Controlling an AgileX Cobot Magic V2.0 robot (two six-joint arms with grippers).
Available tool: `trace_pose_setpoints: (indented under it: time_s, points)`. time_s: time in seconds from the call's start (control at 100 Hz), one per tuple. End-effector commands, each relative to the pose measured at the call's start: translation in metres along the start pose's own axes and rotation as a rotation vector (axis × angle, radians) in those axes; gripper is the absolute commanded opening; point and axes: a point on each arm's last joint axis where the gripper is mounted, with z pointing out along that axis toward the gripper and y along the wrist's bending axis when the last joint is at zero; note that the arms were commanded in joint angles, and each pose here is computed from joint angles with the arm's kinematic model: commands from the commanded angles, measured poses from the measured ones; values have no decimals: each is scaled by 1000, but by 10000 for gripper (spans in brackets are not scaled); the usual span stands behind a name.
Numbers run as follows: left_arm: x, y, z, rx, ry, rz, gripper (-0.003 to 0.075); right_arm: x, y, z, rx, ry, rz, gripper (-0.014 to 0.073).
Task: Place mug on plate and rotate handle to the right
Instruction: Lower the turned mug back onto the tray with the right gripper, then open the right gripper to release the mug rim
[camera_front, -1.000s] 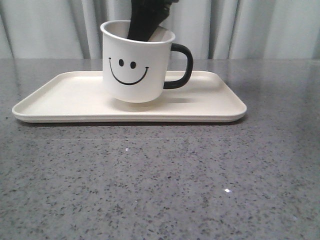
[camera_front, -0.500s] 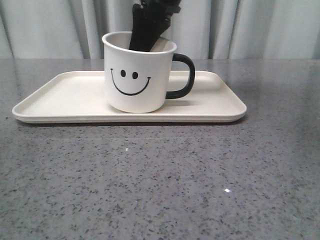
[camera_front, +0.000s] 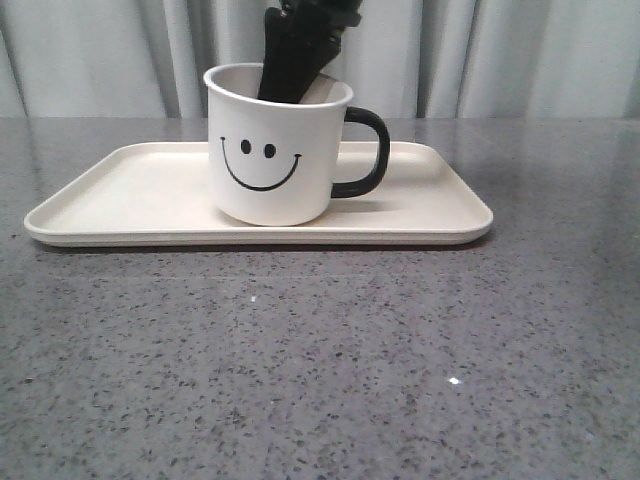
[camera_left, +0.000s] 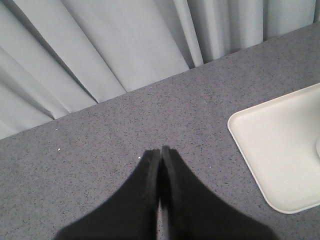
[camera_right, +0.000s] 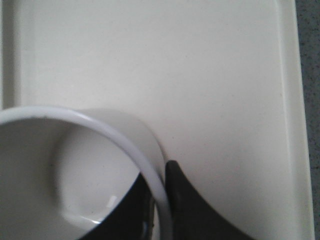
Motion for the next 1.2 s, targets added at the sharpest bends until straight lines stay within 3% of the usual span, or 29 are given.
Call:
trace_pose_setpoints:
  time_s: [0.0, 0.27, 0.49, 0.83, 1.02, 1.19]
  points:
    - [-4, 3, -5, -7, -44, -15, -20, -9, 13, -31, -35, -26, -26, -109]
    - [-4, 3, -5, -7, -44, -15, -20, -9, 13, -31, -35, -26, -26, -105]
    - [-4, 3, -5, -7, -44, -15, -20, -10, 14, -31, -39, -33, -25, 13]
    - [-4, 3, -5, -7, -44, -15, -20, -10, 14, -31, -45, -42, -23, 24]
    - [-4, 3, -5, -7, -44, -15, -20, -10, 14, -31, -45, -42, -23, 121]
    - [-4, 3, -5, -7, -44, -15, -20, -10, 14, -31, -45, -42, -23, 125]
